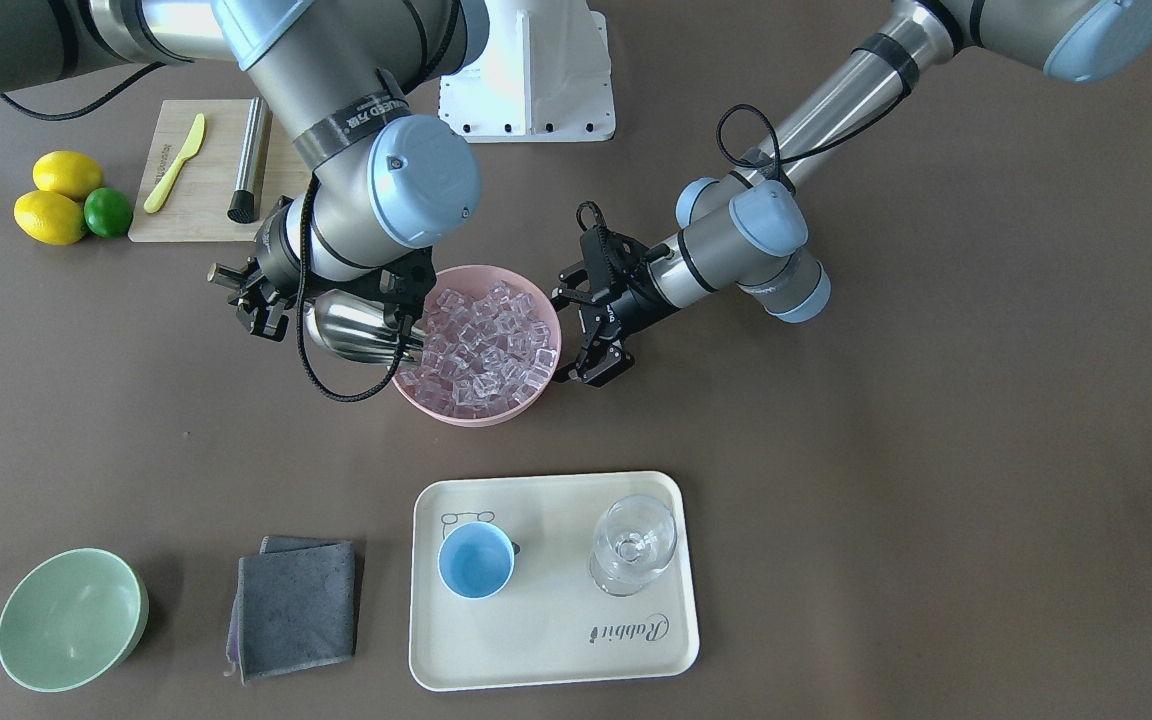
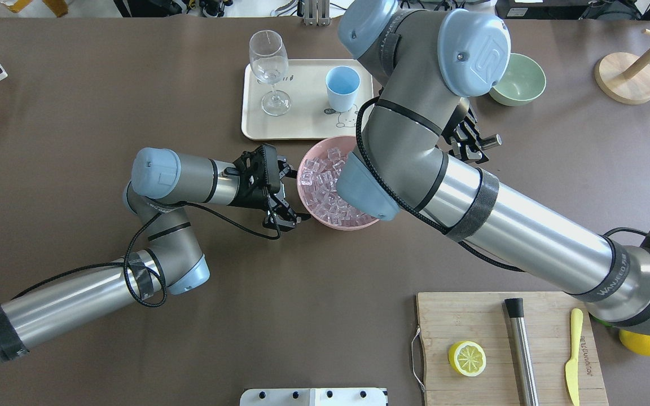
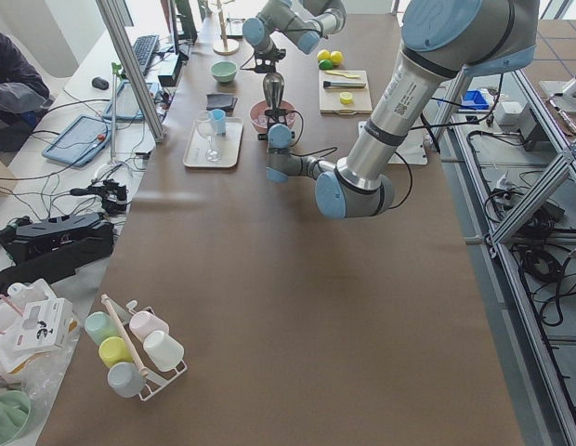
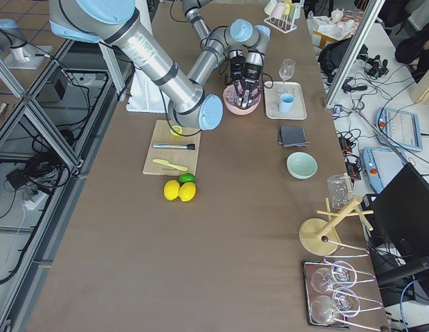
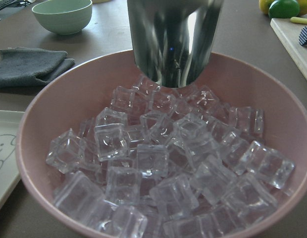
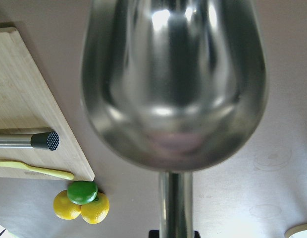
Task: Put ice in cup with scoop
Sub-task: 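Lower the scoop into the ice cubes while the left gripper holds the bowl rim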
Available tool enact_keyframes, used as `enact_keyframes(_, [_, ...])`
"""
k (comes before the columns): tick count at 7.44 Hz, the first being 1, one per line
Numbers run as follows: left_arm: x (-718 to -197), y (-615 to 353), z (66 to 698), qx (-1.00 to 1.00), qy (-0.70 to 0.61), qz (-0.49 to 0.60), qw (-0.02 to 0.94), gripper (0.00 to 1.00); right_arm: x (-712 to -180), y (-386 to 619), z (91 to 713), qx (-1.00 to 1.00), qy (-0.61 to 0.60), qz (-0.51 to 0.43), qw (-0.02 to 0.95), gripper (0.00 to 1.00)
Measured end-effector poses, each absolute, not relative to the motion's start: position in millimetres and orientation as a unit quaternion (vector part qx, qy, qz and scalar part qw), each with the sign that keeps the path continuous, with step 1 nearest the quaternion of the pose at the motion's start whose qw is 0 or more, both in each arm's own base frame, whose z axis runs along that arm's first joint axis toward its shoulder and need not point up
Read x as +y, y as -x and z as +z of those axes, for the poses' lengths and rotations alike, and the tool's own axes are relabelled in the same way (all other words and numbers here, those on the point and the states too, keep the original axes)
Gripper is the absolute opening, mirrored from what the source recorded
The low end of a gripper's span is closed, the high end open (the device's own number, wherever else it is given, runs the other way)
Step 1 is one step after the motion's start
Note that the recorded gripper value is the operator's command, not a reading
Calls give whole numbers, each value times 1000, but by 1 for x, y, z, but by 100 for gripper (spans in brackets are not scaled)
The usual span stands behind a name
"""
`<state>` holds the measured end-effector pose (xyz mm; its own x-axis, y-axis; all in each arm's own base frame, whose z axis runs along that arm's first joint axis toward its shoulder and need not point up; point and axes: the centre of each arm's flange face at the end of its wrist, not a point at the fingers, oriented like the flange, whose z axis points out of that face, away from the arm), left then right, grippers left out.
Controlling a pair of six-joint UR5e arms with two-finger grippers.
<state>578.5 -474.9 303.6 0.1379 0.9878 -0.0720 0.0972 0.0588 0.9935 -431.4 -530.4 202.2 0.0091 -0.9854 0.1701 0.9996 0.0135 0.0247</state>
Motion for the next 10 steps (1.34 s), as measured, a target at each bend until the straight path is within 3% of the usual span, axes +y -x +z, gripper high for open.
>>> enact_keyframes(10, [-472,-579,301,504,-542,423,523,99,-546,473,201,-70,57,-700,708,0])
